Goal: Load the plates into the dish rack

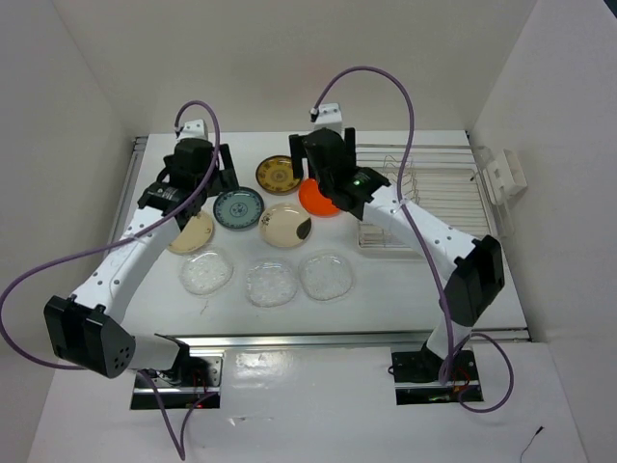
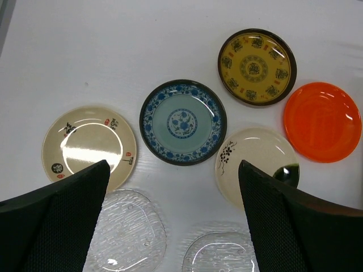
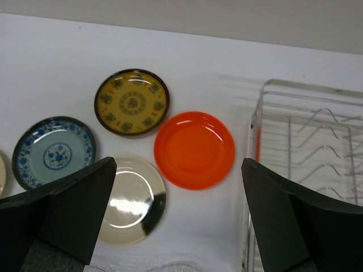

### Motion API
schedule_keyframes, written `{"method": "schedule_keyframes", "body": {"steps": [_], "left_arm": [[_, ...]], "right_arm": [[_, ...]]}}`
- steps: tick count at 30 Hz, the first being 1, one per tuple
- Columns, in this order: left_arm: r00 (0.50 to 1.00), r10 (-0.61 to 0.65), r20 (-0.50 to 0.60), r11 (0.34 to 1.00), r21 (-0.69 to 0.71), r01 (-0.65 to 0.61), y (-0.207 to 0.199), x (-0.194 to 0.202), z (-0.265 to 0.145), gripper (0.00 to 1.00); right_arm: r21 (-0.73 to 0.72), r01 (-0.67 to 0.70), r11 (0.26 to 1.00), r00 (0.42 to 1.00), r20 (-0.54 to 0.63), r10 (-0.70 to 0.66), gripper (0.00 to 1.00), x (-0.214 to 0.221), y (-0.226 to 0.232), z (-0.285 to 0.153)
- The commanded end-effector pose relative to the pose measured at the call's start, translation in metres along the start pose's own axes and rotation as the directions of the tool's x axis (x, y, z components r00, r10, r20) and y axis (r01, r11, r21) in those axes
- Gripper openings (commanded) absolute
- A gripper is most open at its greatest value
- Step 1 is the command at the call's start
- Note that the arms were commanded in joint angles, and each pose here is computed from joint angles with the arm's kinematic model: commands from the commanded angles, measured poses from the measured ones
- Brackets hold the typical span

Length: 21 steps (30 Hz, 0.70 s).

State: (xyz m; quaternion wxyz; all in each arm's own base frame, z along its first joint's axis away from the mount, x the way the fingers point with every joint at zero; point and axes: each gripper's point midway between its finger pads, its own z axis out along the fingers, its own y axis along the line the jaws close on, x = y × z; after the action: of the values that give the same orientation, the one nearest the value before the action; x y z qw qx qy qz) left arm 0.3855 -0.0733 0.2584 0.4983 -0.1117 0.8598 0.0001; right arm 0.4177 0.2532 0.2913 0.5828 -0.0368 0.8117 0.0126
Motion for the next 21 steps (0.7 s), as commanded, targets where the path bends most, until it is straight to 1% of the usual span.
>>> {"method": "schedule_keyframes", "body": {"steps": [1, 2, 3, 4, 5, 6, 8, 9, 11, 12, 13, 14, 15, 16, 17, 18, 19, 20, 21], "left_arm": [[0.998, -0.022, 0.062, 0.996, 0.088, 0.016, -0.010, -0.020, -0.002, 0.99], [0.998, -0.022, 0.052, 0.997, 0.073, 0.019, -0.007, -0.020, 0.006, 0.99], [0.999, -0.010, 0.047, 0.997, 0.080, 0.007, -0.009, -0.020, 0.009, 0.99], [0.999, 0.003, 0.040, 0.998, 0.068, -0.006, -0.006, -0.018, 0.013, 0.99], [0.999, 0.009, 0.053, 0.997, 0.072, -0.013, -0.008, -0.022, 0.015, 0.99], [0.999, 0.004, 0.054, 0.998, 0.062, -0.007, -0.004, -0.023, 0.020, 0.99], [0.997, 0.022, 0.072, 0.999, 0.028, -0.024, 0.003, -0.027, 0.026, 0.99], [0.996, 0.019, 0.085, 1.000, 0.008, -0.020, 0.005, -0.028, 0.032, 0.99], [0.997, 0.017, 0.081, 1.000, -0.027, -0.015, 0.019, -0.028, 0.043, 0.99], [0.996, -0.010, 0.092, 1.000, -0.009, 0.011, 0.019, -0.038, 0.044, 0.99], [0.998, -0.025, 0.062, 1.000, -0.012, 0.026, 0.024, -0.035, 0.047, 0.99], [0.998, -0.052, 0.040, 0.998, -0.033, 0.053, 0.038, -0.035, 0.057, 0.99], [0.996, -0.077, 0.038, 0.997, -0.023, 0.078, 0.042, -0.042, 0.059, 0.99], [0.996, -0.089, 0.013, 0.996, 0.016, 0.089, 0.042, -0.039, 0.063, 0.99], [0.993, -0.114, 0.011, 0.993, 0.011, 0.114, 0.057, -0.043, 0.067, 0.99], [0.993, -0.117, 0.004, 0.993, 0.028, 0.117, 0.063, -0.044, 0.068, 0.99], [0.993, -0.116, -0.029, 0.987, 0.112, 0.119, 0.056, -0.038, 0.069, 0.99], [0.994, -0.107, -0.028, 0.985, 0.133, 0.110, 0.067, -0.039, 0.071, 0.99], [0.995, -0.097, -0.007, 0.979, 0.178, 0.097, 0.066, -0.043, 0.073, 0.99]], "right_arm": [[-0.098, -0.059, 0.993, 0.990, 0.119, 0.071, 1.00, -0.052, 0.021, 0.012], [-0.121, -0.056, 0.991, 0.992, 0.109, 0.070, 1.00, -0.047, 0.029, 0.024], [-0.145, -0.070, 0.987, 0.987, 0.134, 0.090, 1.00, -0.057, 0.036, 0.027], [-0.130, -0.075, 0.989, 0.990, 0.110, 0.090, 1.00, -0.047, 0.033, 0.047], [-0.157, -0.073, 0.985, 0.991, 0.101, 0.090, 1.00, -0.046, 0.039, 0.054], [-0.169, -0.089, 0.982, 0.988, 0.108, 0.108, 1.00, -0.055, 0.040, 0.059], [-0.168, -0.083, 0.982, 0.992, 0.080, 0.097, 1.00, -0.045, 0.041, 0.081], [-0.184, -0.086, 0.979, 0.991, 0.087, 0.103, 1.00, -0.052, 0.045, 0.081], [-0.174, -0.097, 0.980, 0.990, 0.089, 0.114, 1.00, -0.056, 0.032, 0.095], [-0.215, -0.097, 0.972, 0.990, 0.078, 0.116, 1.00, -0.058, 0.035, 0.101], [-0.222, -0.111, 0.969, 0.990, 0.057, 0.127, 1.00, -0.055, 0.031, 0.106], [-0.212, -0.133, 0.968, 0.988, 0.055, 0.147, 1.00, -0.057, 0.016, 0.116], [-0.226, -0.145, 0.963, 0.988, 0.025, 0.154, 1.00, -0.049, 0.014, 0.122], [-0.231, -0.148, 0.962, 0.987, 0.022, 0.158, 1.00, -0.050, 0.009, 0.125], [-0.223, -0.157, 0.962, 0.986, 0.021, 0.166, 1.00, -0.051, -0.005, 0.130], [-0.255, -0.158, 0.954, 0.986, 0.002, 0.164, 1.00, -0.047, -0.005, 0.132], [-0.263, -0.169, 0.950, 0.985, -0.014, 0.171, 1.00, -0.044, -0.008, 0.132], [-0.268, -0.174, 0.948, 0.984, -0.017, 0.176, 1.00, -0.045, -0.015, 0.135], [-0.308, -0.164, 0.937, 0.986, -0.035, 0.161, 1.00, -0.039, -0.008, 0.134]]}}
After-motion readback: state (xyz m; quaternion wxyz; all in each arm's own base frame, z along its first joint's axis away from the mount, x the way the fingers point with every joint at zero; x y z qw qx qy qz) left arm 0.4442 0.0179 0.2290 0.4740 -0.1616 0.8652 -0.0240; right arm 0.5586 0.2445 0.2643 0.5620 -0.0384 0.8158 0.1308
